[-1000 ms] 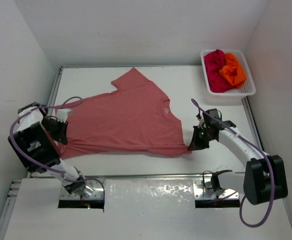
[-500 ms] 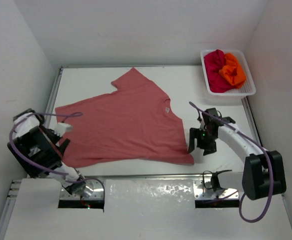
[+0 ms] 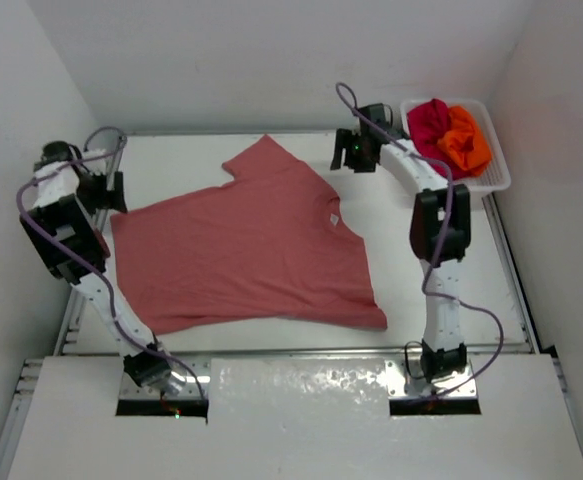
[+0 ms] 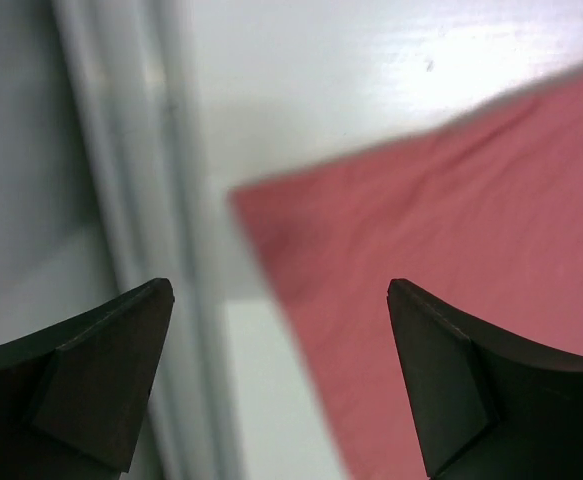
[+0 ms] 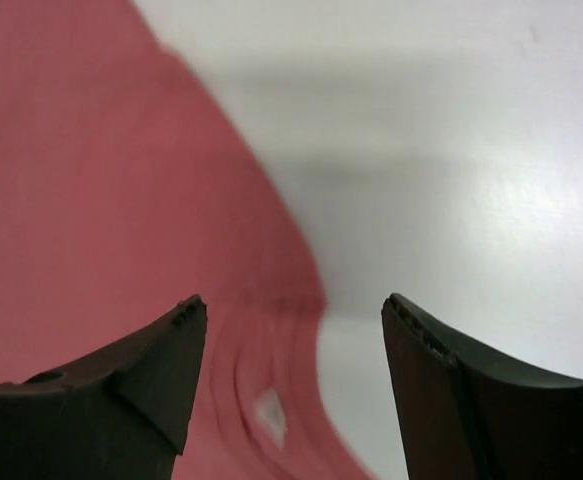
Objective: Fold and stack the t-shirts
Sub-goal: Flatten out the tshirt, then grap the side of the flattened tshirt closest away from the robot with both arms, then fold the flattened tshirt in 1/3 of the way
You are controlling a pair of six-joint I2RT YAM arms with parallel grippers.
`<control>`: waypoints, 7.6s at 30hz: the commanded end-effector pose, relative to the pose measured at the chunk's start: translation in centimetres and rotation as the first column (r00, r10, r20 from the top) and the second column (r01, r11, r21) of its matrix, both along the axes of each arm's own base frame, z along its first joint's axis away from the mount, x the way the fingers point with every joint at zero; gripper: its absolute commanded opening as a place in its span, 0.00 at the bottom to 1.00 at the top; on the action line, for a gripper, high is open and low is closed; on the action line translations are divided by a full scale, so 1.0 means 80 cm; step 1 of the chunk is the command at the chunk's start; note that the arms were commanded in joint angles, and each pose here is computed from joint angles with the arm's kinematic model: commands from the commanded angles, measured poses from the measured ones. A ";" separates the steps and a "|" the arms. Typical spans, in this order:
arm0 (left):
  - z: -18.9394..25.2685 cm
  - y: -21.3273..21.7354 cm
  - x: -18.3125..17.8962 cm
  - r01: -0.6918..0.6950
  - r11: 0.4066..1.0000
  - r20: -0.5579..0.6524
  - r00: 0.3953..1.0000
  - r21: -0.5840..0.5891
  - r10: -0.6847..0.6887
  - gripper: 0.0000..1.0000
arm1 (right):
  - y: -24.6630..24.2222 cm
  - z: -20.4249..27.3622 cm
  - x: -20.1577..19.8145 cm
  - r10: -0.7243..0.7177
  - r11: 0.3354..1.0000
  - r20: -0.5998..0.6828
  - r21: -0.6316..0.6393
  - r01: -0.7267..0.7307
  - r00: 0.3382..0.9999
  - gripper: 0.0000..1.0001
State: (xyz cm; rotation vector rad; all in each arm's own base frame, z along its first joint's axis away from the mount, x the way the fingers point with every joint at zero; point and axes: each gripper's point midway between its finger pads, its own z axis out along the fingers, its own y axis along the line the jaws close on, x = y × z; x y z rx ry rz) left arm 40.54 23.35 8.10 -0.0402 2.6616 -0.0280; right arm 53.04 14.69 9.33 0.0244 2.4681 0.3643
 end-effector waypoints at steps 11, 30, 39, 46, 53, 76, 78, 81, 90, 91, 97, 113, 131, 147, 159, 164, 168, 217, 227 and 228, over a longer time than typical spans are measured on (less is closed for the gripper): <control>-0.084 -0.043 0.035 -0.041 0.997 -0.076 0.996 -0.061 0.037 0.73 | 0.070 -0.154 -0.024 0.043 0.999 -0.252 0.003 -0.043 0.967 0.57; 0.005 -0.187 0.281 0.155 0.987 0.395 0.905 0.042 -0.159 0.00 | -0.113 -0.082 0.016 -0.410 0.912 -0.008 -0.025 0.410 0.912 0.00; 0.097 -0.185 0.342 0.047 0.992 0.586 0.803 0.114 -0.106 0.91 | -0.125 -0.025 0.076 -0.337 0.941 0.051 -0.009 0.338 0.940 0.73; 0.262 -0.198 0.286 0.136 0.985 0.695 0.699 0.101 -0.168 1.00 | -0.146 0.087 0.028 -0.224 0.960 0.137 -0.140 0.243 0.965 0.90; 0.120 -0.282 0.107 0.404 0.906 0.297 0.887 -0.124 -0.354 0.66 | -0.131 0.047 -0.185 -0.148 0.983 -0.170 -0.131 0.127 0.974 0.45; -0.046 -0.322 0.049 0.366 0.917 0.063 0.931 -0.158 -0.360 0.66 | -0.086 -0.095 -0.461 -0.029 0.999 -0.529 0.016 0.043 0.848 0.60; -0.054 -0.324 0.049 0.358 0.918 0.055 0.934 -0.171 -0.354 0.62 | -0.084 -0.098 -0.466 -0.021 0.999 -0.532 0.027 0.042 0.847 0.60; -0.063 -0.325 0.047 0.355 0.918 0.045 0.935 -0.178 -0.352 0.50 | -0.081 -0.100 -0.472 -0.009 0.998 -0.526 0.045 0.039 0.850 0.60; -0.063 -0.330 0.032 0.357 0.911 0.026 0.933 -0.206 -0.359 0.06 | -0.057 -0.090 -0.489 0.128 0.983 -0.481 0.179 -0.046 0.868 0.61; -0.059 -0.330 0.032 0.362 0.910 0.034 0.931 -0.201 -0.363 0.02 | -0.055 -0.087 -0.490 0.156 0.978 -0.466 0.195 -0.071 0.871 0.61; -0.042 -0.329 0.032 0.379 0.907 0.061 0.925 -0.182 -0.374 0.00 | -0.042 -0.081 -0.481 0.290 0.956 -0.351 0.140 -0.256 0.890 0.60; 0.000 -0.322 0.030 0.405 0.906 0.116 0.912 -0.119 -0.393 0.00 | -0.025 -0.103 -0.448 0.323 0.946 -0.441 0.123 -0.300 0.837 0.20; 0.010 -0.320 0.039 0.405 0.909 0.135 0.910 -0.099 -0.391 0.00 | -0.046 -0.109 -0.511 0.337 0.925 -0.436 -0.009 -0.379 0.834 0.58; 0.015 -0.311 0.043 0.402 0.914 0.135 0.910 -0.060 -0.391 0.00 | 0.014 -0.068 -0.427 0.382 0.922 -0.351 0.078 -0.380 0.855 0.00; 0.009 -0.310 0.069 0.398 0.915 0.139 0.911 -0.060 -0.387 0.00 | 0.030 -0.074 -0.275 0.163 0.931 -0.532 0.361 0.049 0.831 0.05; 0.005 -0.311 0.067 0.402 0.914 0.142 0.910 -0.062 -0.390 0.00 | -0.023 -0.066 -0.198 -0.012 0.945 -0.448 0.288 0.157 0.894 0.37; -0.001 -0.312 0.064 0.402 0.913 0.137 0.910 -0.070 -0.391 0.00 | -0.047 -0.053 -0.175 -0.020 0.976 -0.350 0.195 0.094 0.937 0.39; 0.067 -0.263 -0.074 0.525 0.851 0.060 0.850 -0.006 -0.523 0.00 | -0.052 -0.046 -0.388 0.054 0.994 -0.453 0.107 -0.005 0.890 0.00; 0.000 -0.235 -0.260 0.660 0.750 -0.313 0.703 -0.046 -0.638 0.00 | -0.058 -0.047 -0.558 -0.042 0.978 -0.689 0.120 0.172 0.723 0.00; -0.006 -0.228 -0.270 0.665 0.746 -0.350 0.689 -0.042 -0.634 0.00 | -0.057 -0.041 -0.563 -0.029 0.978 -0.698 0.128 0.164 0.716 0.00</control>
